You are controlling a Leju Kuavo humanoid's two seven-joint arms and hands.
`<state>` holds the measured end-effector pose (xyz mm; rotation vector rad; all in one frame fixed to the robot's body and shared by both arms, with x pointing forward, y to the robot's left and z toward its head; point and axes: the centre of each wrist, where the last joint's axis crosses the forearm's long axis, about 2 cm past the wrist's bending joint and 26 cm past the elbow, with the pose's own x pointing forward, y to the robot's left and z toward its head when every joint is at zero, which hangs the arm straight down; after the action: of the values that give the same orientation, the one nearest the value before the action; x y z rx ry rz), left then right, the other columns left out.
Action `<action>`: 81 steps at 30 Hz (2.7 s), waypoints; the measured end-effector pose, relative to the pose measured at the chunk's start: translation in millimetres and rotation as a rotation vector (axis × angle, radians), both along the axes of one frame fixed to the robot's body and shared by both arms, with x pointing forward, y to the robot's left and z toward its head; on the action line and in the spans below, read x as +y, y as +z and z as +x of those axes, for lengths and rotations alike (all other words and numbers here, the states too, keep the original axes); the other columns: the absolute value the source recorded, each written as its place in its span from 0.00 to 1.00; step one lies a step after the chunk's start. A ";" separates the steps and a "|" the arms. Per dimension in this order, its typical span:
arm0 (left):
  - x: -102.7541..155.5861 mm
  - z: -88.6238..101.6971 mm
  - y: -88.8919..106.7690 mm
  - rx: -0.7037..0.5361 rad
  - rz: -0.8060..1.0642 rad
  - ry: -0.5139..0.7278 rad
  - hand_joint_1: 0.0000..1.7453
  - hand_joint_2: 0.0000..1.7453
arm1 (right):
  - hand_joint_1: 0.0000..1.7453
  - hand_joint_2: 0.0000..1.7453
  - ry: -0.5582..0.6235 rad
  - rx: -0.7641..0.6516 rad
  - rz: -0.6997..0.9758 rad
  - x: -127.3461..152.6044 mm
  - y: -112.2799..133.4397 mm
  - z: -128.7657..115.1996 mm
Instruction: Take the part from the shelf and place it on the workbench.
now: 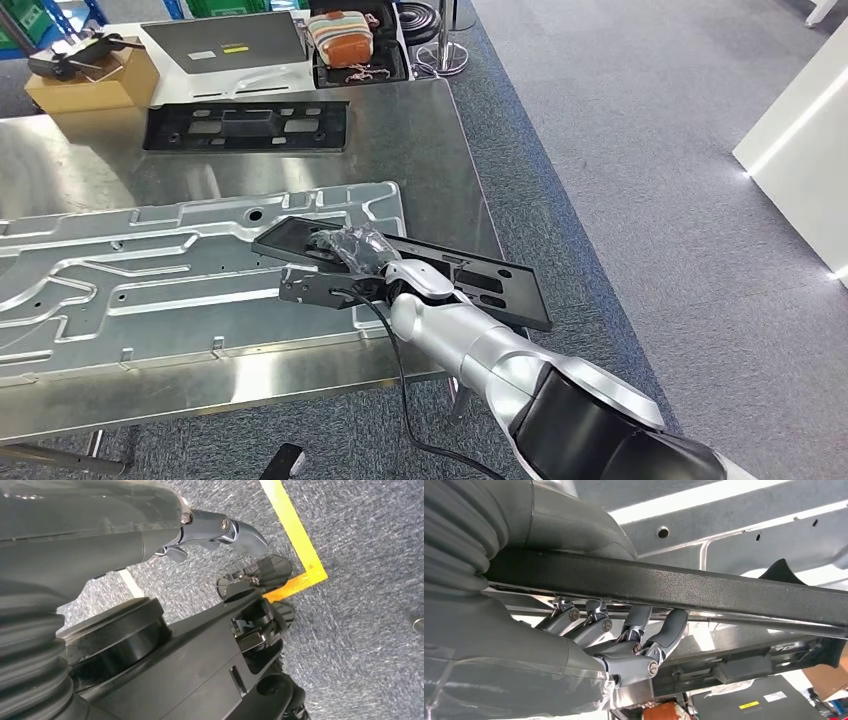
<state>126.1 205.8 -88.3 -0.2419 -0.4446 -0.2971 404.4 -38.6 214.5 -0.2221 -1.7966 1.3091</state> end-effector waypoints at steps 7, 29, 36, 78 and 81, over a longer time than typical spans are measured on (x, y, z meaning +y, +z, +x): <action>-0.3 0.4 0.2 -0.017 -0.006 -0.002 0.00 1.00 | 1.00 1.00 0.076 -0.105 -0.303 6.8 2.1 -2.5; -1.7 -10.6 -2.6 -0.001 -0.010 0.035 0.00 1.00 | 1.00 1.00 0.096 -0.836 -1.310 0.3 67.7 30.5; -2.9 -10.6 -2.4 0.005 -0.008 0.034 0.00 1.00 | 1.00 1.00 0.080 -0.822 -1.191 -2.0 55.0 27.5; -13.2 3.3 3.4 -0.013 -0.017 -0.003 0.00 1.00 | 1.00 1.00 -0.094 -0.501 -0.523 -35.1 9.1 25.0; -13.9 3.7 3.6 -0.010 -0.019 -0.001 0.00 1.00 | 1.00 1.00 -0.092 -0.503 -0.528 -35.4 9.1 25.1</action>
<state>129.8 191.9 -84.7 -0.2593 -0.4577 -0.2951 429.5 -74.0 223.6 -0.9857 -1.7659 1.7488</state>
